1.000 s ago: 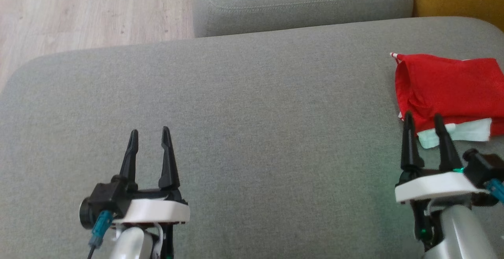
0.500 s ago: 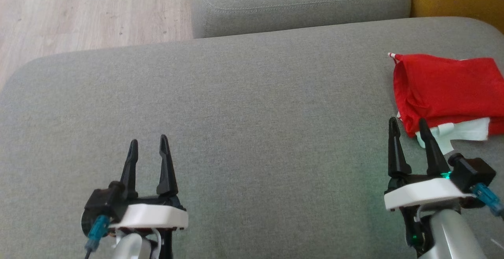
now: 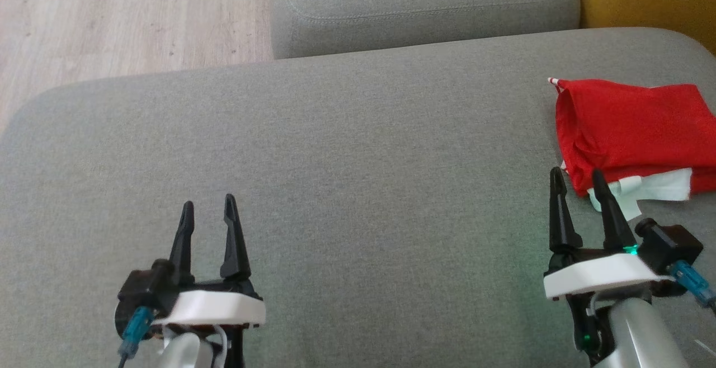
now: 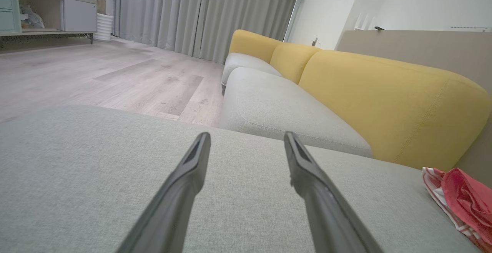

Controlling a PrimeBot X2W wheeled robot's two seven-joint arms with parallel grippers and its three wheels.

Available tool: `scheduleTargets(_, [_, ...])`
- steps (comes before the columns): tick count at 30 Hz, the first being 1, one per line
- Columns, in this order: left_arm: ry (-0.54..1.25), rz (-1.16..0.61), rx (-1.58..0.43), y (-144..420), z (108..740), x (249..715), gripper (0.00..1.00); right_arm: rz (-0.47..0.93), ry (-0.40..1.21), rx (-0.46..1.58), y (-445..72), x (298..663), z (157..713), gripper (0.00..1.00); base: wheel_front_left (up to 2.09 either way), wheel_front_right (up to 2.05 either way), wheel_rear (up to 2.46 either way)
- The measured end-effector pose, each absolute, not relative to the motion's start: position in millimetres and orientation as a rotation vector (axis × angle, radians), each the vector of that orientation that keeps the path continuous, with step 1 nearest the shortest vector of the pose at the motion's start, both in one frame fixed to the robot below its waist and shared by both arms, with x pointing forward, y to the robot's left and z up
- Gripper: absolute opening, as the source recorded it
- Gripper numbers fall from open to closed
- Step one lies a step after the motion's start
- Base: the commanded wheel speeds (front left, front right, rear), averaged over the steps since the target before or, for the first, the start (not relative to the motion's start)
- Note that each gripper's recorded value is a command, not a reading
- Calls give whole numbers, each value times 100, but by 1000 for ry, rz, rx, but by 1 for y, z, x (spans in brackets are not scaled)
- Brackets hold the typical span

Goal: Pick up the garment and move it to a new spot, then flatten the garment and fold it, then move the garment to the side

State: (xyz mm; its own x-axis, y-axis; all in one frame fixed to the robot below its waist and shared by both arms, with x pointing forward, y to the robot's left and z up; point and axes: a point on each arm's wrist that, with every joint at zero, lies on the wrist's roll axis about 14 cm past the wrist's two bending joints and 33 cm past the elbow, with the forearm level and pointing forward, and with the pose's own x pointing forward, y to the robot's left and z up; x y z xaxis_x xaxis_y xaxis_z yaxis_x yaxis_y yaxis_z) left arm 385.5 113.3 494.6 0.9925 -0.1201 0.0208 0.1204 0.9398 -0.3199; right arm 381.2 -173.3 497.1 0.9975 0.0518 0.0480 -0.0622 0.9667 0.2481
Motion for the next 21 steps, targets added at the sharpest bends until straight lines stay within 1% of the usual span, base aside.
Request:
scheduleTargets(8, [4,-96,-353,119,493,386,100,60,-40,251,-173,381,497,100,0,0,0])
scheduleTargets(9, [6,-96,-353,119,493,386,0,59,-40,251,-173,381,497,0,0,0,0])
scheduleTargets(12, [67,-84,-345,120,472,378,0,49,20,255,-173,375,477,0,0,0,0])
scheduleTargets(14, [130,-66,-359,123,453,367,0,34,81,276,-174,364,459,0,0,0,0])
scheduleTargets(21, [150,-48,-425,126,451,367,0,11,88,347,-177,363,457,0,0,0,0])
